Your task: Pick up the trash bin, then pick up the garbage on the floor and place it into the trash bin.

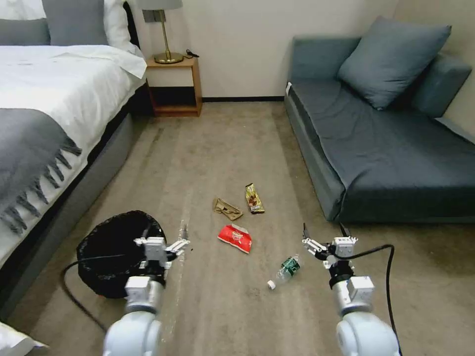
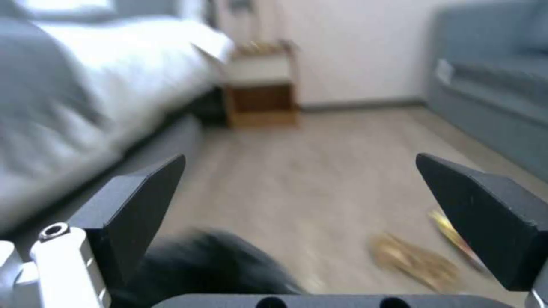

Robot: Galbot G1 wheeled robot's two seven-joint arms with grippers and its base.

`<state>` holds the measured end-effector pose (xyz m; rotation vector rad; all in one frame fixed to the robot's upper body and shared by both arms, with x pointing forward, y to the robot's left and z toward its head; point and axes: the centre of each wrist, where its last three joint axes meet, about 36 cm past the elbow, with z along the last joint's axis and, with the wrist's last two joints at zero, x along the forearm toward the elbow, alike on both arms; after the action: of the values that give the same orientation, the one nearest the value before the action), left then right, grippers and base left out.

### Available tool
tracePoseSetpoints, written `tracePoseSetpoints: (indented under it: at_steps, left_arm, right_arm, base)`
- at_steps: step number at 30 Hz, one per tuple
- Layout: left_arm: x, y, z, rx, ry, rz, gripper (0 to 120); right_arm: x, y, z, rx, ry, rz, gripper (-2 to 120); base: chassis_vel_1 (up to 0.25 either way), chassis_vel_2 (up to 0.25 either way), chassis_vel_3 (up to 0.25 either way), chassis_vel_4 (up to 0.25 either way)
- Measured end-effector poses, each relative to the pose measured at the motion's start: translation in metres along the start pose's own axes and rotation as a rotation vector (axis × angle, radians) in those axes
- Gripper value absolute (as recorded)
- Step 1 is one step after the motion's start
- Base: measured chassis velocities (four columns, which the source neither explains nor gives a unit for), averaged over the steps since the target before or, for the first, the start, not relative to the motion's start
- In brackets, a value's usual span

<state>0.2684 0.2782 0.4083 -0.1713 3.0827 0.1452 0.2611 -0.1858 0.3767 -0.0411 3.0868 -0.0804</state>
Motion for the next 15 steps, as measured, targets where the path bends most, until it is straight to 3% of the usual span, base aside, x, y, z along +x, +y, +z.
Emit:
tracePoseSetpoints:
  at_steps: [2,3,12,15]
  left_arm:
    - [0.009,0.018,-0.019,-0.014,-0.054,-0.039,100]
    - [0.012,0.019,-0.021,-0.015,-0.054,-0.038,100]
    - [0.016,0.021,-0.019,-0.022,-0.029,-0.014,100]
    - [0.014,0.027,-0.017,-0.034,0.001,-0.003,100]
  right_arm:
    - [0.006,0.01,-0.006,-0.015,-0.041,-0.002,100]
    - [0.006,0.013,-0.006,-0.019,-0.047,-0.005,100]
    - [0.004,0.012,-0.005,-0.02,-0.051,-0.003,100]
    - [0.004,0.01,-0.003,-0.018,-0.044,-0.006,100]
  base:
    - [0.0,0.0,0.0,0.0]
    - [0.0,0.0,0.0,0.0]
    - [0.0,0.0,0.0,0.0]
    - [0.0,0.0,0.0,0.0]
